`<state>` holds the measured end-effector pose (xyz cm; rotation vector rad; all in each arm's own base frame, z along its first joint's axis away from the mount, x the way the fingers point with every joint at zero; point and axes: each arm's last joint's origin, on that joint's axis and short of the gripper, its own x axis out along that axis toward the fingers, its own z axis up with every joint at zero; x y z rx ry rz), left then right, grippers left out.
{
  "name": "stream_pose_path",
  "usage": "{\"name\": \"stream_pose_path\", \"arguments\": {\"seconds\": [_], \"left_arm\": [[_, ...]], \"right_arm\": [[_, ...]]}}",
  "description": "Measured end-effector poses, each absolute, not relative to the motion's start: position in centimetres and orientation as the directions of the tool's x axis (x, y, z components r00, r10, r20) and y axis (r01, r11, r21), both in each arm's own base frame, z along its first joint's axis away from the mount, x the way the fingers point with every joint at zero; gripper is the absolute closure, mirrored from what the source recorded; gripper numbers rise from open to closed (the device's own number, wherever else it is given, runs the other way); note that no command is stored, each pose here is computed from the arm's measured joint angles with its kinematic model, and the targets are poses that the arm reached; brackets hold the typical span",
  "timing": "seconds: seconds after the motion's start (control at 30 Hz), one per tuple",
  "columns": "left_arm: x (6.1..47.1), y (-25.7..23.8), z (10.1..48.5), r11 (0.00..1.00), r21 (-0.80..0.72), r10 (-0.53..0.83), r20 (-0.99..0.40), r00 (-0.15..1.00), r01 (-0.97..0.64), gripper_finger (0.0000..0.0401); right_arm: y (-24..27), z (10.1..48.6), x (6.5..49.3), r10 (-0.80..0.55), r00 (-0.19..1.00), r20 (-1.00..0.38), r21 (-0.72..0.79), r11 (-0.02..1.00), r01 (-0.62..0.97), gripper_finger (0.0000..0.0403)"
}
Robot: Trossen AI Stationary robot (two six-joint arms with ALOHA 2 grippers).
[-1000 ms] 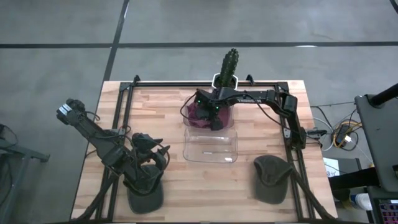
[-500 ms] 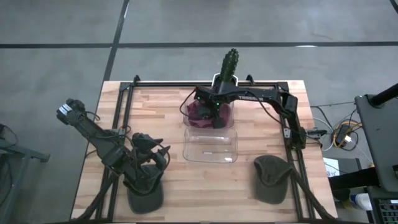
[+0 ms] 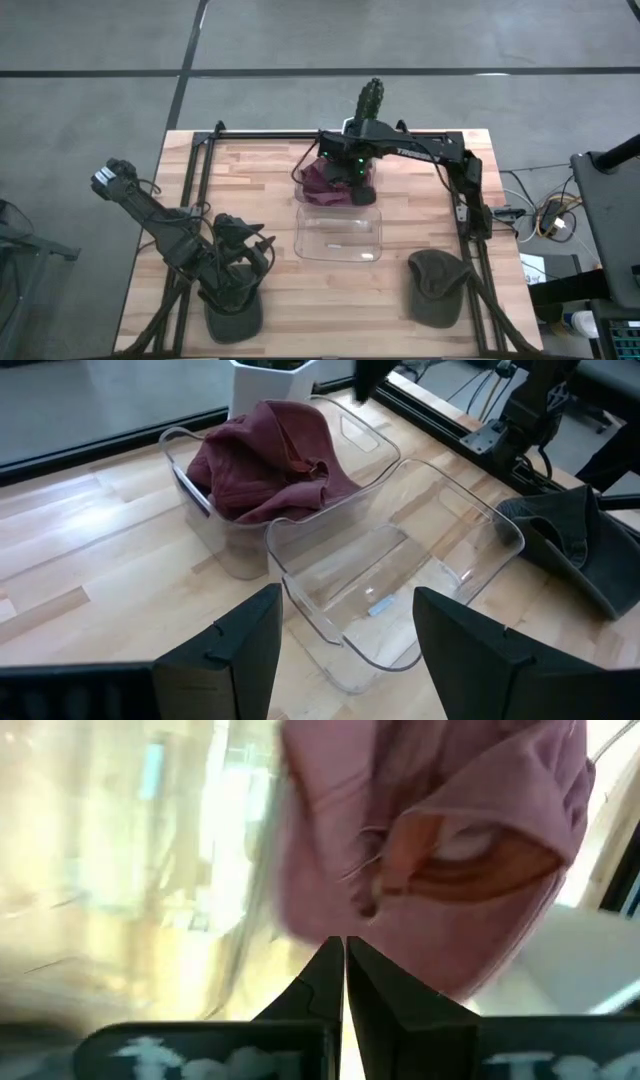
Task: Pick & Place hat
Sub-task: Put the right black cap into the bottom transparent bin
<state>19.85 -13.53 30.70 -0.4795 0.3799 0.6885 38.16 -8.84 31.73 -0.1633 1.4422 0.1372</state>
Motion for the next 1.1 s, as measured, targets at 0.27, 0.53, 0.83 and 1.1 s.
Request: {"name": "stream_pose_path", "arguments": {"seconds": [0.27,0.53,0.83,1.1], "left_arm": [[19.8,-13.5,30.2,0.684,-0.263,0.515,-0.486,0.706,-0.680,0.0183],[19.7,-13.4,29.4,0.688,-0.246,0.518,-0.493,0.700,-0.683,0.0183],[19.6,-13.4,28.3,0.691,-0.233,0.518,-0.501,0.693,-0.684,0.0183],[19.6,-13.4,28.2,0.700,-0.219,0.516,-0.503,0.693,-0.680,0.0183]], "right_arm": [[-2.7,37.0,33.9,0.008,0.199,-0.980,-0.017,0.993,-0.120,0.0390],[3.1,39.4,27.9,0.006,0.253,-0.968,0.022,0.998,0.058,0.0390],[6.6,38.0,21.7,0.041,0.204,-0.978,0.109,0.935,0.337,0.0390],[7.6,34.8,18.0,0.122,0.079,-0.989,0.146,0.842,0.520,0.0390]]}}
